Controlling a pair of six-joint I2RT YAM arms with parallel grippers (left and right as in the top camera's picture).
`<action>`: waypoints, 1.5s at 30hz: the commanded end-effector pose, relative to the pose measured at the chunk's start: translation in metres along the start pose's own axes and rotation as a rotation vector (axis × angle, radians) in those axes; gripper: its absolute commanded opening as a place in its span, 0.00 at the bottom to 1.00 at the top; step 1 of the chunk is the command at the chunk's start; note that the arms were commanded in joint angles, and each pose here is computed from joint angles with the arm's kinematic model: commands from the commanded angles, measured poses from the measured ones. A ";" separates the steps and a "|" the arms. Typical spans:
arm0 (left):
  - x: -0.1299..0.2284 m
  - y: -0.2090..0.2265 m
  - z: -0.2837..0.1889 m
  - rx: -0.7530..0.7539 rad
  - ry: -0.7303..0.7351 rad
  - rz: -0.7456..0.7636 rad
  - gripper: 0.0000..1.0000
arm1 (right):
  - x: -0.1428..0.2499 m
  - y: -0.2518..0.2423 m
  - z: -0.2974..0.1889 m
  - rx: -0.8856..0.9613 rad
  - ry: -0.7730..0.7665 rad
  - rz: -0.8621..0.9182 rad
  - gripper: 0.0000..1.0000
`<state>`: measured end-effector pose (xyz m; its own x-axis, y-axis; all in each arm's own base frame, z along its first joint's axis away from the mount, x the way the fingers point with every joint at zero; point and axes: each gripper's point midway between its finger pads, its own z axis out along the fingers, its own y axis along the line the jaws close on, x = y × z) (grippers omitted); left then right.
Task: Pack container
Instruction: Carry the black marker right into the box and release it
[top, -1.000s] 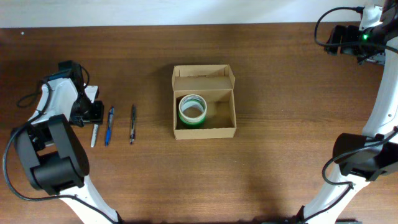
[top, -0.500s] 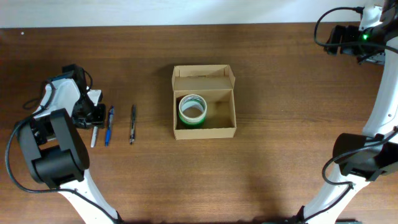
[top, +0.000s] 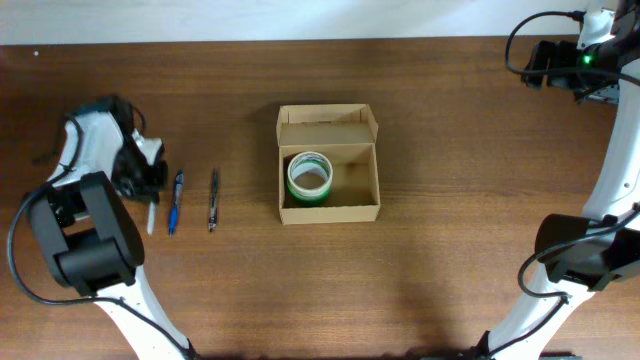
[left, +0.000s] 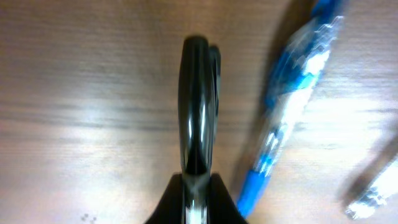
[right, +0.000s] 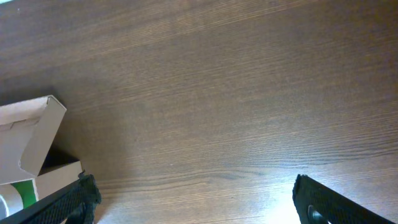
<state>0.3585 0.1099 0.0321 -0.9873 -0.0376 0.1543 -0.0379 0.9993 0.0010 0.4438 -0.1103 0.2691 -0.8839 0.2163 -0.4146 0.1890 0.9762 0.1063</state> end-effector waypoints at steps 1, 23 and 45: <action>-0.038 -0.006 -0.074 0.054 -0.188 0.000 0.02 | -0.001 -0.001 -0.003 -0.003 -0.010 0.012 0.99; 0.052 -0.285 -0.263 -0.006 -0.573 1.080 0.02 | -0.001 -0.001 -0.003 -0.003 -0.009 0.012 0.99; 0.065 -0.357 -0.086 -0.037 -0.331 1.580 0.02 | -0.001 -0.001 -0.003 -0.003 -0.010 0.012 0.99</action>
<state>0.3251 -0.2519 0.1374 -0.0491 0.9790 -0.1977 0.9936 0.0681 0.0903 0.4439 -0.1104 0.2691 -0.8839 0.2159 -0.4150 0.1886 0.9763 0.1061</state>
